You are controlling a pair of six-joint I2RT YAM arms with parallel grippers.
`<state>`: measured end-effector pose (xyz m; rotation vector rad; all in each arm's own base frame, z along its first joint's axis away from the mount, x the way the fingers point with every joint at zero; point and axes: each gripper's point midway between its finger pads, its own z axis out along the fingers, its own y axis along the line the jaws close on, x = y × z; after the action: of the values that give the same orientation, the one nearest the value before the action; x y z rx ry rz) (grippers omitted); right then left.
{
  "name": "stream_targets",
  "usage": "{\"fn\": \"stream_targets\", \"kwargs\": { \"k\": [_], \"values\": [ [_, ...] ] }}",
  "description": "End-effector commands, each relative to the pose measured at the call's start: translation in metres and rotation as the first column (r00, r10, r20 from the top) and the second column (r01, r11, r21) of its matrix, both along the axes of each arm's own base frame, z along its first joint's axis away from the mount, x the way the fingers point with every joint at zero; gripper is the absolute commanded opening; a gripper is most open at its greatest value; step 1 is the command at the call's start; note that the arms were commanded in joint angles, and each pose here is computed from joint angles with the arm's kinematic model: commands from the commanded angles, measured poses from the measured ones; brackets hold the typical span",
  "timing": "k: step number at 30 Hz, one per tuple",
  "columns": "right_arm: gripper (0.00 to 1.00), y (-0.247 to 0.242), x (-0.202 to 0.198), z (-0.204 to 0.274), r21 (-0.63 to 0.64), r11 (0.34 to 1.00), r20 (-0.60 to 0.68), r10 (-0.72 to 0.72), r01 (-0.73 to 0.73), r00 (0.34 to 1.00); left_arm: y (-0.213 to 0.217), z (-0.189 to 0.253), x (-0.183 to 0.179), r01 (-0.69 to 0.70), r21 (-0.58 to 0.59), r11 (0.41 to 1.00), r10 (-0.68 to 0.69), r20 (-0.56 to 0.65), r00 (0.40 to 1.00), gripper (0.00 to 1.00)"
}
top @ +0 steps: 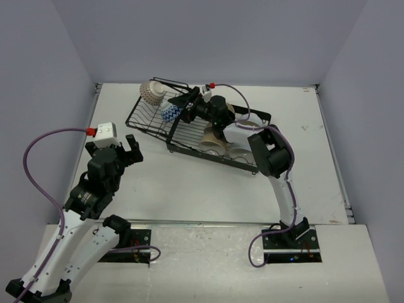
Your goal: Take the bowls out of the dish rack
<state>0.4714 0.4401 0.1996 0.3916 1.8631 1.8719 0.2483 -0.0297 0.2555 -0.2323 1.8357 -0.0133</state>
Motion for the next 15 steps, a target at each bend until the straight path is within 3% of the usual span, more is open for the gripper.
{"fn": "stream_targets", "kwargs": {
  "k": [1, 5, 12, 15],
  "values": [
    [0.83, 0.0062, 0.0012, 0.0113, 0.037, 0.999, 0.042, 0.024, -0.025, 0.999, -0.0014, 0.0048, 0.004, 0.01, 0.004, 1.0, -0.01, 0.027, 1.0, 1.0],
    [0.76, 0.0083, 0.0037, 0.0029, 0.037, 0.999, 0.035, 0.027, -0.029, 0.999, -0.0025, 0.005, 0.0041, 0.017, 0.003, 1.0, -0.017, 0.027, 0.999, 1.0],
    [0.46, 0.0091, 0.0054, 0.0015, 0.058, 0.998, 0.04, 0.031, -0.034, 0.999, -0.0032, 0.0055, 0.0041, 0.021, 0.0, 1.0, -0.021, 0.029, 0.999, 1.0],
    [0.39, 0.0091, 0.0058, 0.0025, 0.063, 0.997, 0.048, 0.03, -0.033, 0.998, -0.0043, 0.0051, 0.0046, 0.025, 0.0, 1.0, -0.025, 0.027, 0.999, 1.0]
  ]
}}
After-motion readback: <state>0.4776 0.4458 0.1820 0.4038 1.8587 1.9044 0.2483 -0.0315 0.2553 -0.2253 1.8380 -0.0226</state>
